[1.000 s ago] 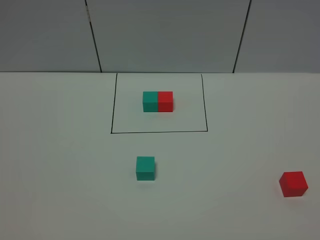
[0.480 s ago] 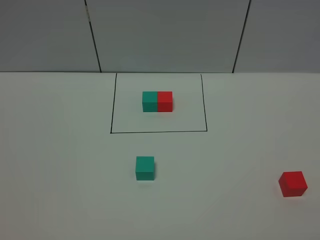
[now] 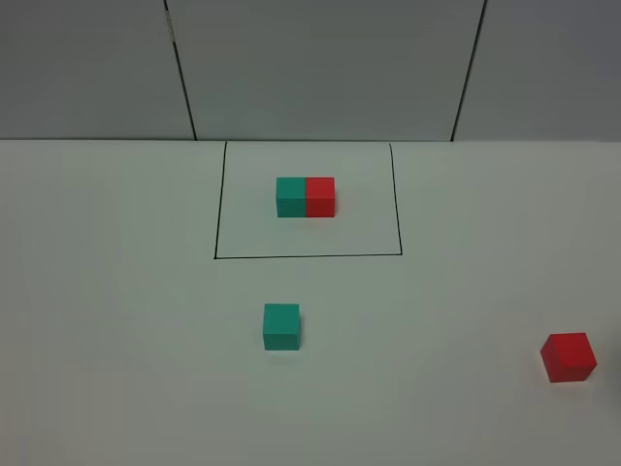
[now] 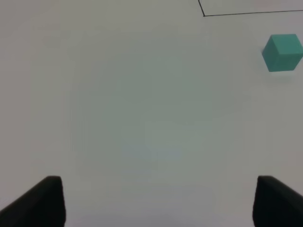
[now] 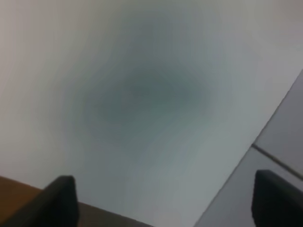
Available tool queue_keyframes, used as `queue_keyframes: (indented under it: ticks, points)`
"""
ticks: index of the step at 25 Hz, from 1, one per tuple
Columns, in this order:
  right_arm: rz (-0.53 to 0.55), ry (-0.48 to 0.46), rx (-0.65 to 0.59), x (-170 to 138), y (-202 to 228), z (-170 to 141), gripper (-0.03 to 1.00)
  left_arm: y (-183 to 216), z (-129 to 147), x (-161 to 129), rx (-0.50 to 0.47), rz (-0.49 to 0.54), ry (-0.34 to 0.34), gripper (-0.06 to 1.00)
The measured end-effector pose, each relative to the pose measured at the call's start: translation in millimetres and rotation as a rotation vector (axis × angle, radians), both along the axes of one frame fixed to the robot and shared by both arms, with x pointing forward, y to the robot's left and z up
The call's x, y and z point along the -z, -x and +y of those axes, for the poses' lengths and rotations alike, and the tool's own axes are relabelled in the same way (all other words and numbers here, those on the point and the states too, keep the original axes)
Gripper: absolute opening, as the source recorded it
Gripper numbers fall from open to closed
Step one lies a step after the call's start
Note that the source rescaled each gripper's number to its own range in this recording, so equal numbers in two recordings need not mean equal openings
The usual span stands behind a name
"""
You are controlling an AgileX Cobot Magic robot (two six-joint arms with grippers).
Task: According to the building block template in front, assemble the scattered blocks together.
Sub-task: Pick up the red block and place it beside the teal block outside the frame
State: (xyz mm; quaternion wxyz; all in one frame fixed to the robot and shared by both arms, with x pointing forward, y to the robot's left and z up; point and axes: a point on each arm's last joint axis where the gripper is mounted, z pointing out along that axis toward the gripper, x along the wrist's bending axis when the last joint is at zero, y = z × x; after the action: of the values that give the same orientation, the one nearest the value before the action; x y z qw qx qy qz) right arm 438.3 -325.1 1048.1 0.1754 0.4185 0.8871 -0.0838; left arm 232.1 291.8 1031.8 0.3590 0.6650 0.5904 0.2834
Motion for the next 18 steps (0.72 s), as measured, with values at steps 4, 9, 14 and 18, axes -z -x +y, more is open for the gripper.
queue_keyframes:
  ticks: [4,9,14,18]
  points:
    - [0.065,0.033,-0.164,16.3,-18.3,0.7,1.00,0.0,0.0,0.0,0.000,0.000,0.000,0.80]
    - [0.029,0.035,-0.300,28.5,-38.2,7.4,1.00,0.0,0.0,0.0,0.000,0.000,0.000,0.80]
    - [0.078,0.059,-0.472,42.1,-48.4,28.9,1.00,0.0,0.0,0.0,0.000,0.000,0.000,0.80]
    - [0.118,0.078,-0.564,53.5,-54.6,40.8,1.00,0.0,0.0,0.0,0.000,0.000,0.000,0.80]
